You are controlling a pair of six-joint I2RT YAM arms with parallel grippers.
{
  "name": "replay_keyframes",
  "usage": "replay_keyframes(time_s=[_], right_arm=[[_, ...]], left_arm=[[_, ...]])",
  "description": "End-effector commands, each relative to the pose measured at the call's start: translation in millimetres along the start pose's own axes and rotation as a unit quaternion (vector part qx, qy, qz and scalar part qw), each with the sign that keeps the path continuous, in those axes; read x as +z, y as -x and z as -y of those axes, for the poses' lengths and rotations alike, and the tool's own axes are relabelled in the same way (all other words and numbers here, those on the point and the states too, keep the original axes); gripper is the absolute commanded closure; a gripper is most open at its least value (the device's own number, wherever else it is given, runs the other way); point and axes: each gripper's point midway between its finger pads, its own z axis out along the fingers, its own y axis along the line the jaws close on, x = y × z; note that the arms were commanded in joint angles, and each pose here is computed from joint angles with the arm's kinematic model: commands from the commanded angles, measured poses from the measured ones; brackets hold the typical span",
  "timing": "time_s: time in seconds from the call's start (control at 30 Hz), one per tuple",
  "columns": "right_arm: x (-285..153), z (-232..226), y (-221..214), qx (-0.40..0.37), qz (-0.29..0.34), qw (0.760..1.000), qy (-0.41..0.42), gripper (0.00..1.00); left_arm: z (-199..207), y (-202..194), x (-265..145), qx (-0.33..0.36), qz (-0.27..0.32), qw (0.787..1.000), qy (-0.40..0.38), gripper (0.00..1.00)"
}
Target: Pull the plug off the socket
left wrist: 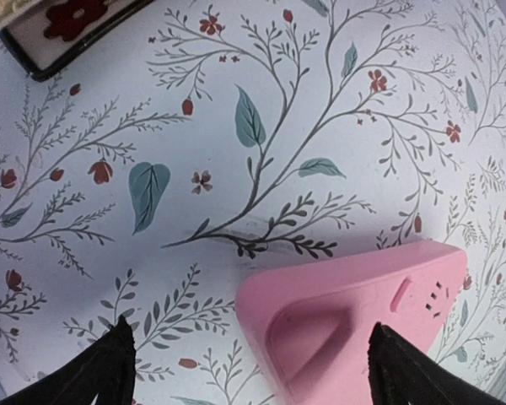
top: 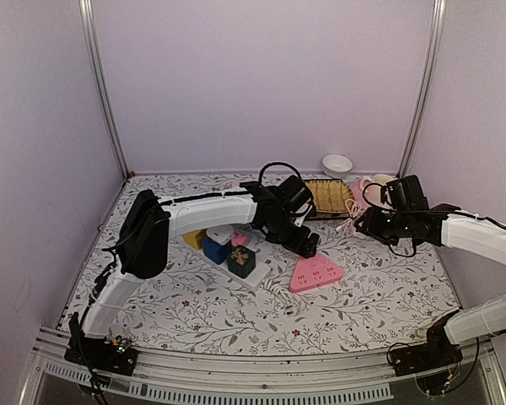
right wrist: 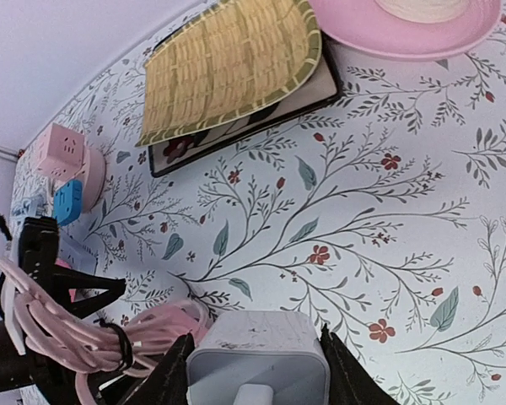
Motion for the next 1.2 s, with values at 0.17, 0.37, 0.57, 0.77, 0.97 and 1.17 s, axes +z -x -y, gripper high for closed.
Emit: replay_keyframes(time_s=[0.17, 0.37, 0.57, 0.77, 0.97, 1.17], right_arm=[[27, 48, -2, 0.082, -0.038, 0.996, -0.013, 0.69], [48, 77, -5, 0.109, -0.064, 0.992, -0.028, 0.69], [62, 96, -8, 0.118, -0.085, 0.988, -0.042, 0.62], [63, 109, -12, 0.130, -0.092, 0.986, -0.050, 0.44], [59, 111, -7, 0.124, -0.086, 0.987, -0.059, 0.26], [47, 107, 3, 0.106, -0.075, 0.989, -0.064, 0.22]], left_arm=[[-10, 33, -42, -0.002, 0.042, 0.999, 0.008, 0.04], [-21, 36, -60, -0.009, 0.058, 0.998, 0.023, 0.04], [-34, 34, -72, -0.020, 0.066, 0.997, 0.031, 0.04], [-38, 28, -74, -0.017, 0.063, 0.997, 0.038, 0.04], [-37, 30, -81, -0.014, 0.076, 0.996, 0.036, 0.04], [-37, 36, -89, -0.016, 0.089, 0.995, 0.037, 0.04]])
